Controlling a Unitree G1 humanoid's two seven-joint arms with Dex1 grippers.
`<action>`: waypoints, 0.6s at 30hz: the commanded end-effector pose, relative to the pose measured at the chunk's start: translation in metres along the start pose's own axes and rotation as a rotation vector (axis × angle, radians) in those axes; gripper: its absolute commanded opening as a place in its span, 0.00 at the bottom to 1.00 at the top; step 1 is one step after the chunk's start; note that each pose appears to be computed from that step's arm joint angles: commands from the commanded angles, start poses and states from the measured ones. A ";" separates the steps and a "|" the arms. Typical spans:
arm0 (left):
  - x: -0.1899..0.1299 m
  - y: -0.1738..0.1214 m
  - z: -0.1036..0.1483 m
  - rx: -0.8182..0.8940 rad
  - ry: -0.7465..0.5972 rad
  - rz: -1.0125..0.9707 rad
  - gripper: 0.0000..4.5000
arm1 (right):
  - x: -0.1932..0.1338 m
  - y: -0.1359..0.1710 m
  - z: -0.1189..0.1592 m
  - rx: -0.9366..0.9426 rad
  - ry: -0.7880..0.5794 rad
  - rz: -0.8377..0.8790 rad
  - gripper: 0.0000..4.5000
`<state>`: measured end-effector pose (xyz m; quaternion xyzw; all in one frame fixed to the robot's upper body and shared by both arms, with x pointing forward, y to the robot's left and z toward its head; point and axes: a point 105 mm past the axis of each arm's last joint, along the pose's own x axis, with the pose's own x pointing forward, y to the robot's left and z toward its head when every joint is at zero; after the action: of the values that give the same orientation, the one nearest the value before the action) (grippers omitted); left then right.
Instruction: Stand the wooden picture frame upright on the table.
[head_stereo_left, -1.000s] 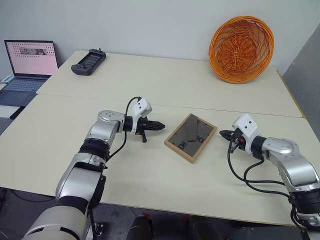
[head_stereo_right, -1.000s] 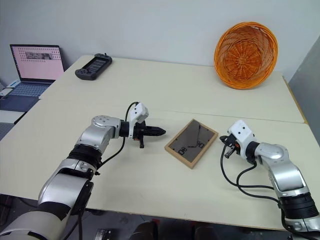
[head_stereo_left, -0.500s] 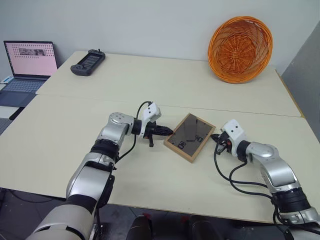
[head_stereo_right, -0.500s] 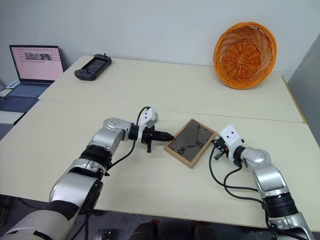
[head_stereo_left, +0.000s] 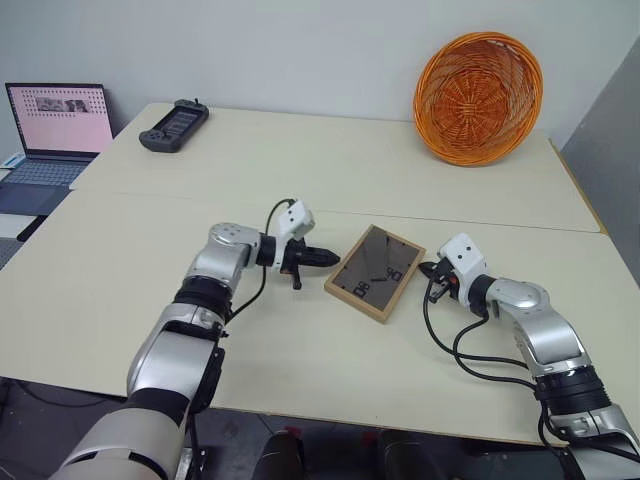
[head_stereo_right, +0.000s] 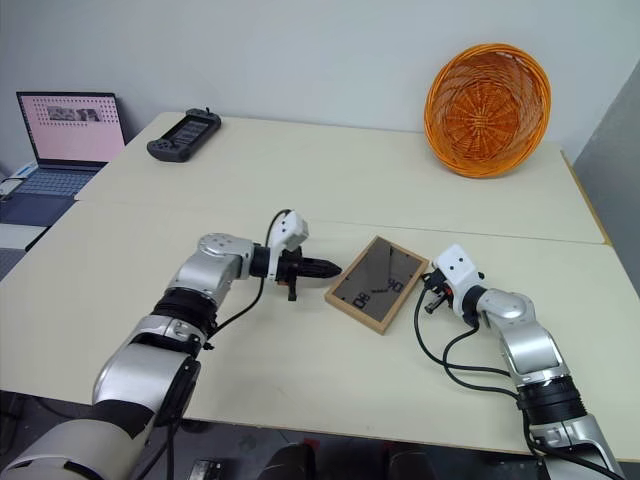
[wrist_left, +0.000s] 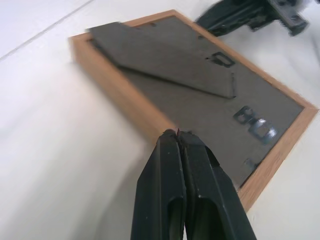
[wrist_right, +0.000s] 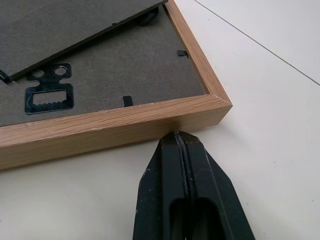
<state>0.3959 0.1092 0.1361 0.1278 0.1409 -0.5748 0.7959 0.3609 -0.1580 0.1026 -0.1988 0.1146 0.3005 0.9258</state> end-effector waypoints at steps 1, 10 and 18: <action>-0.008 0.008 0.018 0.047 -0.028 0.029 0.00 | -0.004 -0.006 0.008 -0.030 -0.033 -0.014 0.00; 0.023 -0.014 0.007 0.039 -0.008 -0.071 0.00 | -0.001 -0.006 0.013 -0.022 -0.049 -0.020 0.00; 0.032 -0.016 0.006 0.023 -0.020 -0.060 0.00 | -0.007 -0.010 0.017 -0.025 -0.059 -0.031 0.00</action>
<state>0.3874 0.0720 0.1218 0.1214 0.1413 -0.6088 0.7711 0.3615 -0.1582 0.1027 -0.1953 0.1126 0.2984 0.9274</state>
